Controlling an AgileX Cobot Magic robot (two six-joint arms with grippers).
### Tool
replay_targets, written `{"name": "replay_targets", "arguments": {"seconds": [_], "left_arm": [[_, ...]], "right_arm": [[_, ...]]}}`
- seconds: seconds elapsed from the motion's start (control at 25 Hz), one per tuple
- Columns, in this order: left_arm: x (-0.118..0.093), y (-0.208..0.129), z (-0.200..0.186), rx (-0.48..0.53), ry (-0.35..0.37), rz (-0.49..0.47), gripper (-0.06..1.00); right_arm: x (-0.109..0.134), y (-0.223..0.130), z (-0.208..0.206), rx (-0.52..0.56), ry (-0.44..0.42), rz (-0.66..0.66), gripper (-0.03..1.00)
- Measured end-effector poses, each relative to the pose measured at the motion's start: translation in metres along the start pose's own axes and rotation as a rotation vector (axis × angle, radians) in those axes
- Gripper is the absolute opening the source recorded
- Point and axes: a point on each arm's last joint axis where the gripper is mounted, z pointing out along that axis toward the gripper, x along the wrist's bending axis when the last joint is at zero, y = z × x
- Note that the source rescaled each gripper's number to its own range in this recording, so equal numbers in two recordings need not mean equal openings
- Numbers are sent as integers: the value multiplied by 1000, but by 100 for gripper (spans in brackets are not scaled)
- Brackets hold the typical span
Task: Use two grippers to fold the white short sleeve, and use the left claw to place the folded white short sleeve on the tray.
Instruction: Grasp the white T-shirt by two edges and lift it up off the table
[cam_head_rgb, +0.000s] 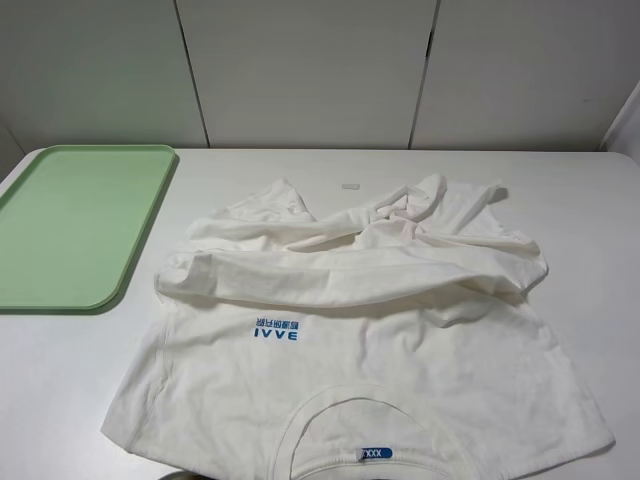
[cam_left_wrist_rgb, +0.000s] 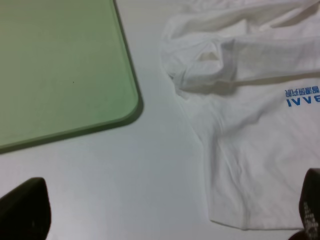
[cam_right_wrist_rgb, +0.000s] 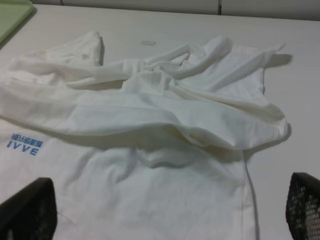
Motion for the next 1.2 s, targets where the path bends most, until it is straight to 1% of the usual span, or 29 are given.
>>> {"name": "replay_targets", "arguments": {"seconds": [1.2], "left_arm": [[0,0,0,-1,-4,-2,100]], "right_arm": [[0,0,0,0,5,3,100]]}}
